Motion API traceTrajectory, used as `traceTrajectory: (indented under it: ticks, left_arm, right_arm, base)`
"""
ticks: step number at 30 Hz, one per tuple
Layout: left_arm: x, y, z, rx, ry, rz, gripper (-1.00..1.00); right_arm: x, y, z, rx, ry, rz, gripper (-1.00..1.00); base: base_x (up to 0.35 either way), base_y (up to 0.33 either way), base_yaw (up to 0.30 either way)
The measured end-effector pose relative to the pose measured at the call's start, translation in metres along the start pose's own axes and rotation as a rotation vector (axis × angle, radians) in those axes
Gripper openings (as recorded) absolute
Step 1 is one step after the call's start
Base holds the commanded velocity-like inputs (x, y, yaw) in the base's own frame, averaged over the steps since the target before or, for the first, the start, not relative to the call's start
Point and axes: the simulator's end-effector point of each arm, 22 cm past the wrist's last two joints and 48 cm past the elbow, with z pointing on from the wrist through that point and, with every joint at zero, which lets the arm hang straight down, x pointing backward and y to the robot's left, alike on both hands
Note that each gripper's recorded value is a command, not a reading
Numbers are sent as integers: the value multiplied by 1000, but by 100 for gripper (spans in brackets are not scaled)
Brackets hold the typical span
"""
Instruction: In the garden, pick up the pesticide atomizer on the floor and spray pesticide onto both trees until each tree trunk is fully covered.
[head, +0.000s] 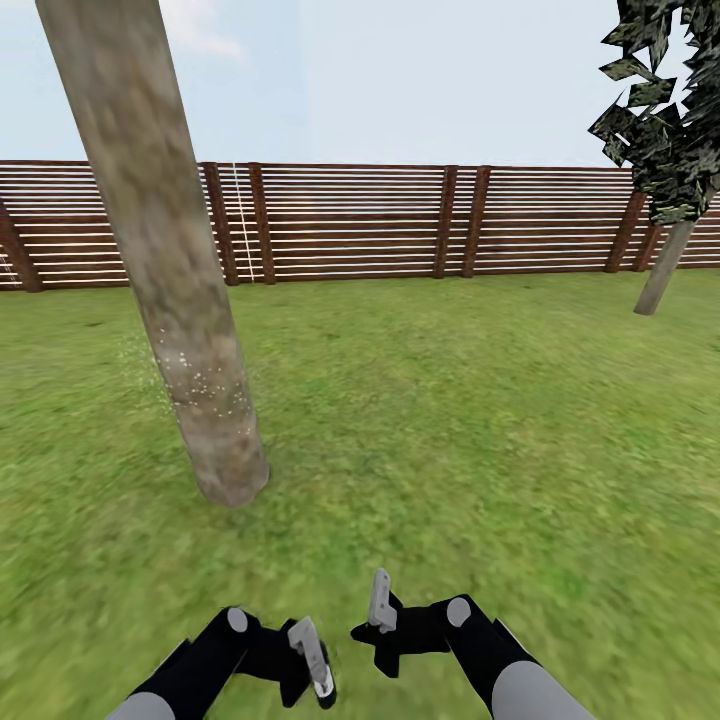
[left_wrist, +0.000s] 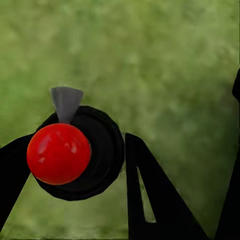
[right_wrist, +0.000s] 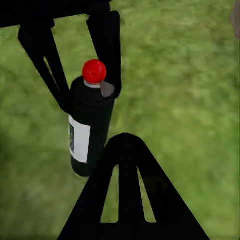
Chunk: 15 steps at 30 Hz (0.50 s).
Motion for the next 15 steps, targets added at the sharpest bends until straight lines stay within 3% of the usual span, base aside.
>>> traceTrajectory:
  ticks: [6, 8, 9, 12, 15]
  left_arm:
    - [71, 46, -47, -78, 59, 11, -100]
    - [99, 48, -54, -77, 96, -21, -100]
    - [113, 50, -60, -82, 113, -38, -100]
    - [153, 66, -87, -118, 162, -65, -100]
    - [178, 71, -97, -146, 187, -87, -100]
  right_arm:
    - [0, 0, 0, -1, 0, 1, -100]
    - [0, 1, 0, -2, 1, 0, -100]
    - [0, 1, 0, -2, 1, 0, 100]
    - [1, 0, 0, 0, 1, 2, 100]
    - [0, -3, 0, 16, -1, 3, 100]
  base:
    - [0, 0, 0]
    - [0, 0, 0]
    - [0, 0, 0]
    - [0, 0, 0]
    - [0, 0, 0]
